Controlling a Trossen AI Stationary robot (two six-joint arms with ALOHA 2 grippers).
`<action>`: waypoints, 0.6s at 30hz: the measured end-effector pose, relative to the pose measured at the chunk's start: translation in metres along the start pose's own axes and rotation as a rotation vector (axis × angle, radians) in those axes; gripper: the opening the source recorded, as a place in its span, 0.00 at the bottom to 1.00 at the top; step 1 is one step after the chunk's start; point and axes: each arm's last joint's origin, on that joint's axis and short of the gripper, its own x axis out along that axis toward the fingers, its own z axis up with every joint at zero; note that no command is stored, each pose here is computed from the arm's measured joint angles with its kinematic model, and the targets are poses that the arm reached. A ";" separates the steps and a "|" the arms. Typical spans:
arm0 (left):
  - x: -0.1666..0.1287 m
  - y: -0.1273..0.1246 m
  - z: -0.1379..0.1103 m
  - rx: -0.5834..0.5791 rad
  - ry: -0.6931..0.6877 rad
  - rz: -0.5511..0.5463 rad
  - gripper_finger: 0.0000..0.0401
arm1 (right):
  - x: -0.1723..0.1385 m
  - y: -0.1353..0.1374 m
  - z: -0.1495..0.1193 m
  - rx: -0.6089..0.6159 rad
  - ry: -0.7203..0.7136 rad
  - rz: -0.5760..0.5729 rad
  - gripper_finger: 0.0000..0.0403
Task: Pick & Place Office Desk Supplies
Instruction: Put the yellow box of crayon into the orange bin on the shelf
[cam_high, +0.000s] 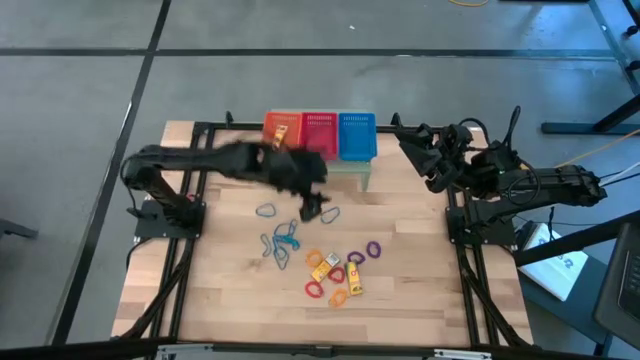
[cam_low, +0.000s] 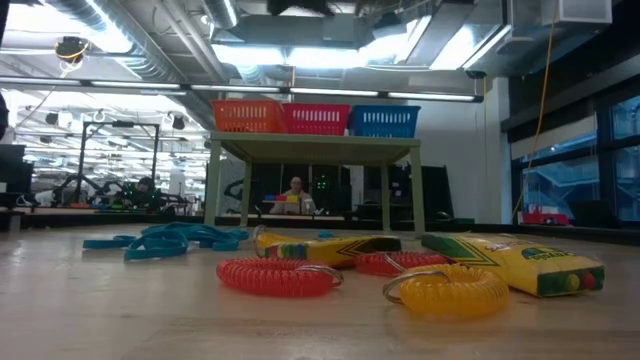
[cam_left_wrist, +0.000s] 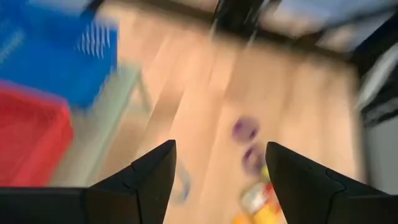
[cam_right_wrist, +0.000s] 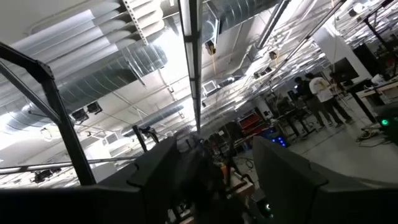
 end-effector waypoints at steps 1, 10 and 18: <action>0.006 -0.008 -0.007 0.019 0.048 0.012 0.60 | 0.000 0.000 0.000 -0.001 0.000 -0.009 0.53; 0.086 -0.052 -0.041 -0.234 0.304 -0.019 0.60 | 0.000 -0.005 -0.005 0.011 0.027 -0.091 0.53; 0.137 -0.091 -0.077 -0.501 0.367 0.087 0.60 | -0.001 -0.003 -0.008 0.052 0.046 -0.092 0.53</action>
